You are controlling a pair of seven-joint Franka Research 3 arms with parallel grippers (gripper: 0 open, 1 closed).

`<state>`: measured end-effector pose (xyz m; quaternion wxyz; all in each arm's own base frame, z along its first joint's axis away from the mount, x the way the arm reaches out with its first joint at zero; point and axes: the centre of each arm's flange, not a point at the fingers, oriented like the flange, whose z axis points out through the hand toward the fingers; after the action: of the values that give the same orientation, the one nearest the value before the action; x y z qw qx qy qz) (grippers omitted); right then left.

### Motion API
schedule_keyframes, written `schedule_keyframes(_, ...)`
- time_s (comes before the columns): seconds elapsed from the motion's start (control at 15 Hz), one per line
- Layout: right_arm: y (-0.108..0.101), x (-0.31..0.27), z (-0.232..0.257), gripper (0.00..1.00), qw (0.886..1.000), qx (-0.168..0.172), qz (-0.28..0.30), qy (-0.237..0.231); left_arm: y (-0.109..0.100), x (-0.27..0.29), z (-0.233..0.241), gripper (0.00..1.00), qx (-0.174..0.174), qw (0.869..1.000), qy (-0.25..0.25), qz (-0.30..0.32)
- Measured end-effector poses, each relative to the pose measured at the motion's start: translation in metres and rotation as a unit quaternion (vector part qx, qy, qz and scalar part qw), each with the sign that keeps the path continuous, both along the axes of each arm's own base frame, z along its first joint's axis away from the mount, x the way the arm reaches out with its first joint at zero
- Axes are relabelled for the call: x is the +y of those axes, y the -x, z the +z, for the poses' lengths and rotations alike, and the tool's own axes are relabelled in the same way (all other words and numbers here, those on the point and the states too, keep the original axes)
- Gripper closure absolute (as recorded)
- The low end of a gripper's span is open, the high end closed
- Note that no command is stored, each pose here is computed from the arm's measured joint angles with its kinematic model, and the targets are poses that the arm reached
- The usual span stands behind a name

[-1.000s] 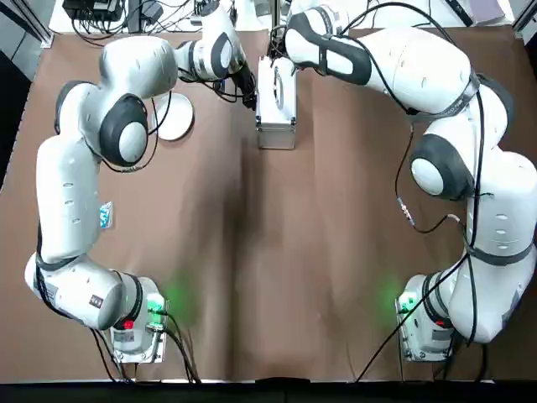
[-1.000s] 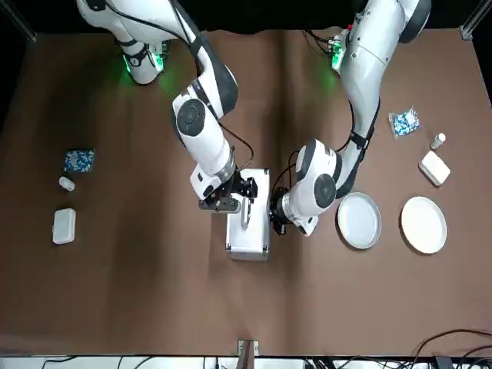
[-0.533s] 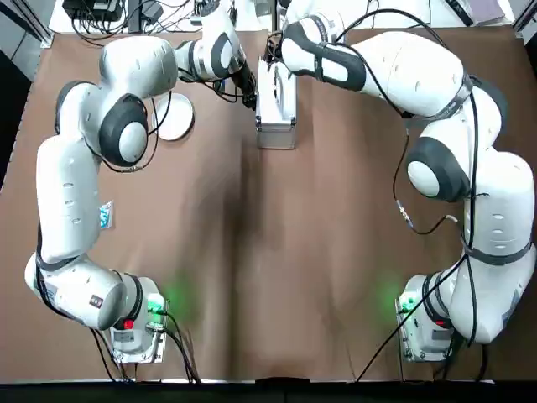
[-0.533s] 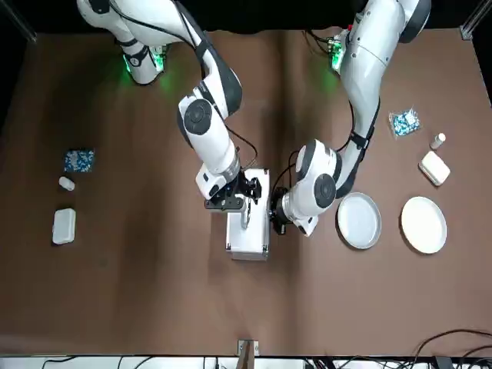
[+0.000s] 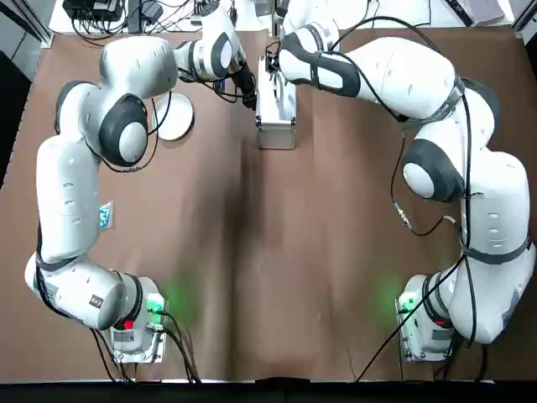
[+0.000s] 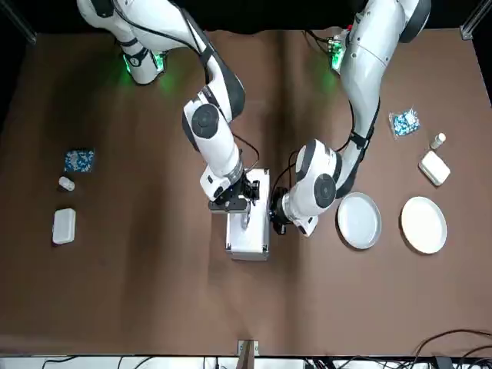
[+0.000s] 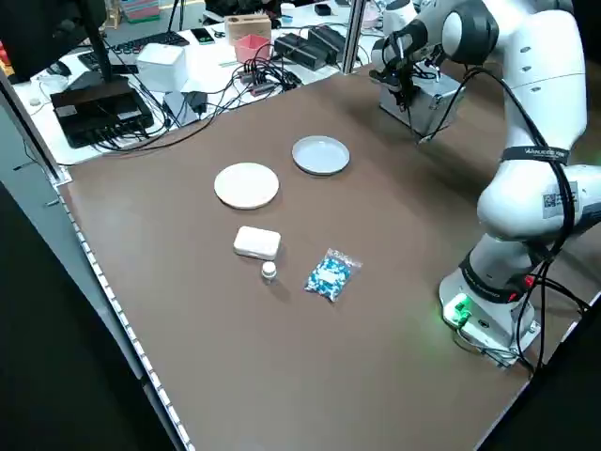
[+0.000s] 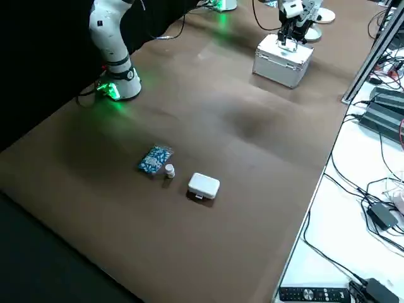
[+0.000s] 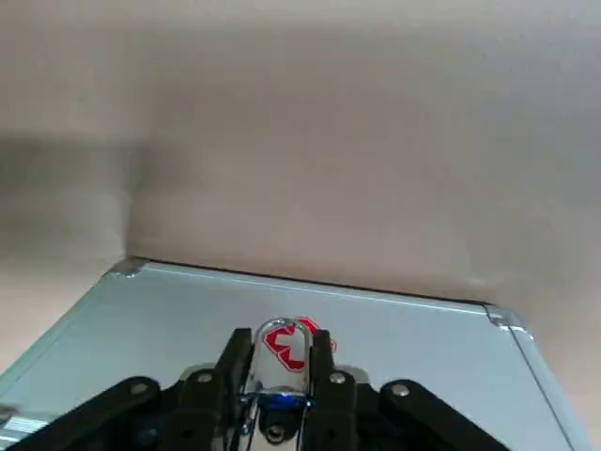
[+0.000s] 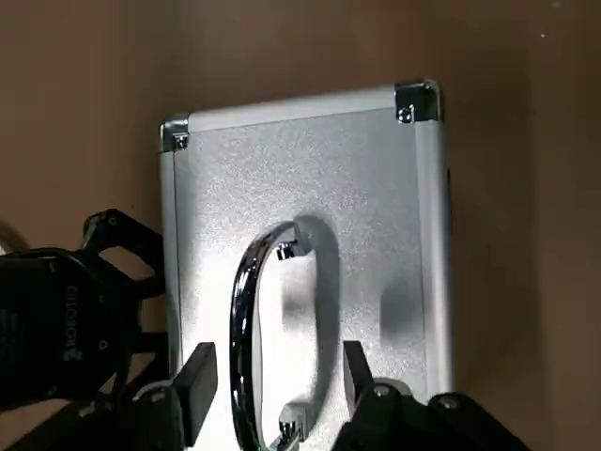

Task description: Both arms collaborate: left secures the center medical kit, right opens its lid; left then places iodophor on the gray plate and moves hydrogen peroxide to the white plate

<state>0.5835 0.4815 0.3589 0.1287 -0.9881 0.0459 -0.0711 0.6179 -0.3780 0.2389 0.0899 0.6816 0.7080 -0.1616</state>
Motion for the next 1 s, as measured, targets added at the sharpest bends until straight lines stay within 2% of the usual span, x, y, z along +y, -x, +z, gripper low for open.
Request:
schedule_keyframes(0.07, 0.0010, 0.0012, -0.0006, 0.41, 1.000, -0.002, 0.003, 0.003, 0.0000, 0.0000, 0.0000, 0.69, 0.000, 1.000, 0.000, 0.000)
schedule_keyframes(0.27, 0.0052, 0.0065, -0.0001, 0.71, 1.000, -0.006, 0.008, 0.008, 0.0000, -0.0001, 0.0001, 0.69, 0.000, 1.000, 0.000, 0.000)
schedule_keyframes(0.47, 0.0048, 0.0064, 0.0005, 0.78, 1.000, -0.009, 0.008, 0.011, 0.0000, -0.0001, 0.0001, 0.69, 0.000, 1.000, 0.000, 0.000)
schedule_keyframes(0.73, 0.0011, 0.0018, 0.0007, 0.81, 1.000, -0.016, 0.008, 0.019, 0.0000, -0.0002, 0.0002, 0.69, 0.000, 1.000, 0.000, 0.000)
schedule_keyframes(0.8, 0.0008, 0.0018, 0.0013, 0.88, 1.000, -0.016, 0.005, 0.018, 0.0000, -0.0003, 0.0003, 0.69, 0.000, 1.000, 0.000, 0.000)
schedule_keyframes(1.0, 0.0009, 0.0020, 0.0013, 0.88, 1.000, -0.015, 0.000, 0.017, -0.0001, -0.0005, 0.0005, 0.69, 0.000, 1.000, 0.000, 0.000)
